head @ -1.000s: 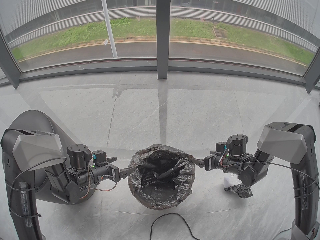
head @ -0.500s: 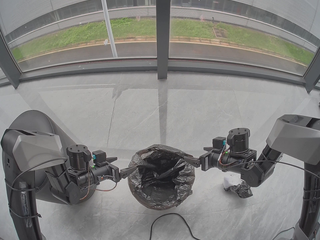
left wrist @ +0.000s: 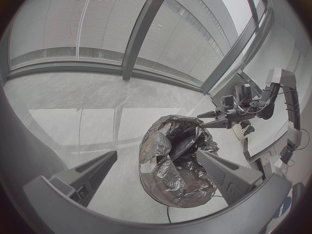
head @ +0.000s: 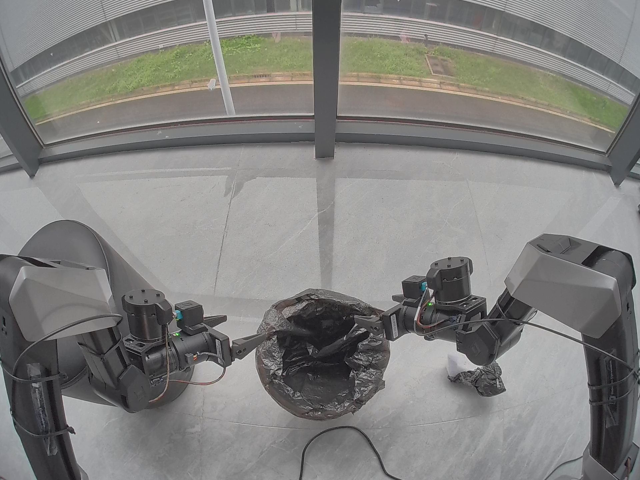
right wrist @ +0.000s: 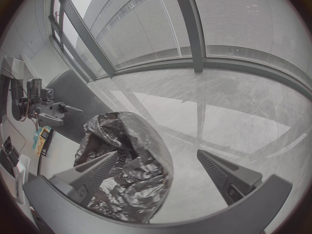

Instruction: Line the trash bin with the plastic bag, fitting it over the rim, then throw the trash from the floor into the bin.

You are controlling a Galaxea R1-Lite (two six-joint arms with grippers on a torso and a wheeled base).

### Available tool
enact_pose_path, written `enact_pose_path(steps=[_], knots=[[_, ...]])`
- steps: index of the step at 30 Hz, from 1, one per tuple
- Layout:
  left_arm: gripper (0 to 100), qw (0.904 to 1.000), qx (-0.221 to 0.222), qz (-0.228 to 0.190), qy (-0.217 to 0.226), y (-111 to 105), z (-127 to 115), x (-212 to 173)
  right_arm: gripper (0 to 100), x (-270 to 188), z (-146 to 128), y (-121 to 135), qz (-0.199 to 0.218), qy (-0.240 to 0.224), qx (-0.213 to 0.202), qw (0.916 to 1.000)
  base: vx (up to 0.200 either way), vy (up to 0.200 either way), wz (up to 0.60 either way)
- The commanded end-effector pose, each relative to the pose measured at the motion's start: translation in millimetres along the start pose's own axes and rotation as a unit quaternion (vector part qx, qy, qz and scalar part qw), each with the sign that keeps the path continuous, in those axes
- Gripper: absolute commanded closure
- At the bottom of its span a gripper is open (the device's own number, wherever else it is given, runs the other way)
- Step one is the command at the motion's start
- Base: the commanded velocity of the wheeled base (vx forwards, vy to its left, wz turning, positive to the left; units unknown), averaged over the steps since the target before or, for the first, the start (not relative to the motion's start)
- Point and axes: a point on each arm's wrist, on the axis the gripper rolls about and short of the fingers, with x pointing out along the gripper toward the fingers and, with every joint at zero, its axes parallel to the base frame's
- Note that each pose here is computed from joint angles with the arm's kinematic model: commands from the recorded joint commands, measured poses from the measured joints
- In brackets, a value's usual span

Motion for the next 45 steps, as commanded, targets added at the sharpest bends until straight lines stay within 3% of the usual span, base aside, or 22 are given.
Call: enact_pose_path(steps=[1, 10, 19, 25, 36, 45], knots=[[0, 1.0000, -0.002, 0.007, -0.002, 1.7, 2.2, -7.0, 0, 12.0, 7.0, -15.5, -0.015, -0.005, -0.011, 0.9998, 0.000, 0.000, 0.00], [0, 1.0000, -0.005, 0.007, 0.001, 1.7, 0.6, -8.3, 0, 31.9, 43.9, -29.8, -0.039, -0.031, -0.013, 0.9987, 0.000, 0.000, 0.00], [0, 0.9998, -0.012, 0.008, 0.015, -1.0, -5.3, -14.2, 0, 32.8, 37.9, -35.3, -0.043, -0.016, -0.007, 0.9989, 0.000, 0.000, 0.00], [0, 0.9998, -0.010, 0.009, 0.012, -1.7, -3.0, -15.5, 0, 19.2, 53.6, -28.7, -0.039, -0.032, -0.008, 0.9987, 0.000, 0.000, 0.00], [0, 0.9999, -0.010, 0.008, 0.012, -2.1, -3.0, -15.3, 0, -8.7, 15.6, -5.3, -0.015, 0.047, -0.002, 0.9988, 0.000, 0.000, 0.00], [0, 0.9998, -0.011, 0.008, 0.014, -2.0, -4.2, -15.2, 0, 12.4, 13.8, -2.9, -0.012, 0.039, -0.009, 0.9991, 0.000, 0.000, 0.00]])
